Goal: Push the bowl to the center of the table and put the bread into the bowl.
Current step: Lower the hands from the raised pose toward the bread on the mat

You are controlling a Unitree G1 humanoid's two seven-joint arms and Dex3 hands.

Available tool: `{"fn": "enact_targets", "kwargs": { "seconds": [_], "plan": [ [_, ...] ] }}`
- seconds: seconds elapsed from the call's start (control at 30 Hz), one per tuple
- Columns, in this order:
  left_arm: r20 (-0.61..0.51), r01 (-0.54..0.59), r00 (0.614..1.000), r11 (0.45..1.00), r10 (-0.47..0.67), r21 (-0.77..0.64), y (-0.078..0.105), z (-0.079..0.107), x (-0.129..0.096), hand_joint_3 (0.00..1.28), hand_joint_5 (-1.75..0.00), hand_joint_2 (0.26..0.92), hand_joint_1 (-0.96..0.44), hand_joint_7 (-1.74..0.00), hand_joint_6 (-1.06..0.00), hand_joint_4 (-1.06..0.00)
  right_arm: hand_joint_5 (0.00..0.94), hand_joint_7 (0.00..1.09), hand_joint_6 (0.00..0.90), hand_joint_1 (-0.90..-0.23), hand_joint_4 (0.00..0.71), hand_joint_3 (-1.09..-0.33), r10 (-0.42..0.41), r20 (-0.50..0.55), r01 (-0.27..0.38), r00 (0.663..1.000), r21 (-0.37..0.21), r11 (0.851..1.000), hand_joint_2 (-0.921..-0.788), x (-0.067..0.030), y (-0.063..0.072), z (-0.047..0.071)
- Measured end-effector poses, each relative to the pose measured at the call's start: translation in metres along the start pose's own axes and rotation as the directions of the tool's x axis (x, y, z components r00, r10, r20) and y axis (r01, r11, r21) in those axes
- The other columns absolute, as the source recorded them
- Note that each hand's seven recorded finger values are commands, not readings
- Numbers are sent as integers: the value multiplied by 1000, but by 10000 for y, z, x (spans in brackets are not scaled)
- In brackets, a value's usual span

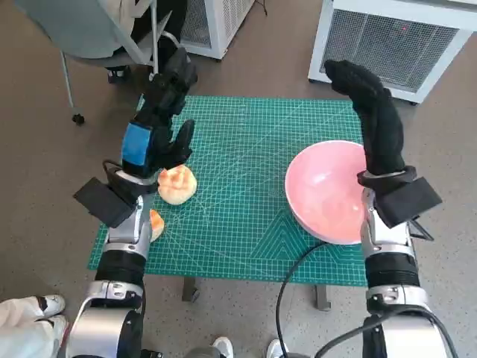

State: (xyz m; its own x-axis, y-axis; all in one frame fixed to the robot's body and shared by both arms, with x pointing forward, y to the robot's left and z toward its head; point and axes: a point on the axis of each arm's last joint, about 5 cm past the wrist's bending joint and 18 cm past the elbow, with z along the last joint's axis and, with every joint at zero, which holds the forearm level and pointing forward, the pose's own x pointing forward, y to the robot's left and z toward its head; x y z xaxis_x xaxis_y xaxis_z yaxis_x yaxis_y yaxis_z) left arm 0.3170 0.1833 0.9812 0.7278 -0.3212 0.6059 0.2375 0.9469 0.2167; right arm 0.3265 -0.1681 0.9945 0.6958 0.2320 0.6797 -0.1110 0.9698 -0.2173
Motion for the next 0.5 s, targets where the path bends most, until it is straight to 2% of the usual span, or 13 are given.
{"fn": "enact_targets", "kwargs": {
  "seconds": [0.33, 0.5],
  "plan": [
    [-1, -7, 1000, 1000, 7, 4, 0, 0, 0, 557, 0, 921, -695, -14, -220, -177, 1, 628, -1, -667, 294, -728, -1, -3, 1, 1000, 1, 1000, -921, -7, -2, -4],
    [0, -8, 1000, 1000, 8, 6, -2, -1, 0, 557, 0, 921, -696, -14, -220, -177, 1, 622, -1, -670, 295, -727, -8, -8, 8, 1000, -6, 1000, -921, -49, -22, -17]
  ]
}}
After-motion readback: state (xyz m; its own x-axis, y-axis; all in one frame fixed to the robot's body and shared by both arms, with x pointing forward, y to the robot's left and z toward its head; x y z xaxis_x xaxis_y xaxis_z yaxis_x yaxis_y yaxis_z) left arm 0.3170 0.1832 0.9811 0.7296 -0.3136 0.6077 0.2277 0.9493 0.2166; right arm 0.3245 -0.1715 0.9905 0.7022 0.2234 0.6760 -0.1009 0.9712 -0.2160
